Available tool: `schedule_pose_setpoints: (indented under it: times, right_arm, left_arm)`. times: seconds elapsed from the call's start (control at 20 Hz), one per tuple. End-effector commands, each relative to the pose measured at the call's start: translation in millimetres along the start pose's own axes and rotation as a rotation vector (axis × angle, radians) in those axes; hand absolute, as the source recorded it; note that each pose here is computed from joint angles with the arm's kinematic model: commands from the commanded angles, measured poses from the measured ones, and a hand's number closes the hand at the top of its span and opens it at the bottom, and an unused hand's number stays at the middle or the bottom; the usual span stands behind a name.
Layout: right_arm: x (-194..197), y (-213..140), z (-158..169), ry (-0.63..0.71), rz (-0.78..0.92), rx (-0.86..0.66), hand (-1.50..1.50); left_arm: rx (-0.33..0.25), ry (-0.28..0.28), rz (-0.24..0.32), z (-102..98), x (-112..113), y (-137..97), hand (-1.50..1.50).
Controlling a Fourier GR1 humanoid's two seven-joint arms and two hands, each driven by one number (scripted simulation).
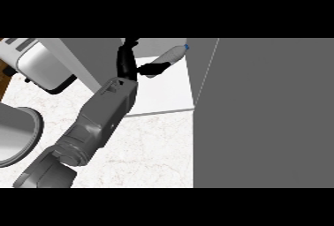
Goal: Pick up the bottled water, place it into the cabinet and close the cabinet
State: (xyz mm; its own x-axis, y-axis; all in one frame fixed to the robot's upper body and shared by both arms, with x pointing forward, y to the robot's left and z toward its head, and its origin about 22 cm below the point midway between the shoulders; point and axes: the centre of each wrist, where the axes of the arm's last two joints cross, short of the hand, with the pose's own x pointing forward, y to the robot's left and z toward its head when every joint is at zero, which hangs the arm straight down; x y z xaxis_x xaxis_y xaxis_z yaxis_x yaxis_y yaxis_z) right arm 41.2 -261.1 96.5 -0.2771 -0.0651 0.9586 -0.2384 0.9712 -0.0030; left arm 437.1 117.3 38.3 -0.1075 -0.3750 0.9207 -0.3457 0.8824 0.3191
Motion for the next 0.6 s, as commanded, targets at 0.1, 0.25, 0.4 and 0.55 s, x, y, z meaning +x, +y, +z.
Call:
schedule_pose_setpoints:
  times: [0.1,0.25,0.4,0.55]
  right_arm:
    - [8.1,-0.8,2.2,-0.020,-0.041,-0.006,-1.50]
    - [8.0,-4.5,2.1,-0.014,-0.036,0.005,-1.50]
    - [12.6,3.0,-2.9,-0.032,-0.052,0.015,-1.50]
    - [15.5,8.9,-1.1,-0.033,-0.064,-0.004,-1.50]
  left_arm:
    - [-0.088,-0.072,0.123,-11.5,12.8,5.9,-1.50]
    - [-0.115,-0.124,0.246,-9.3,30.2,-7.0,-1.50]
    - [-0.152,-0.170,0.330,-6.6,30.0,-9.4,-1.50]
    - [-0.196,-0.181,0.382,-6.0,24.2,-6.3,-1.50]
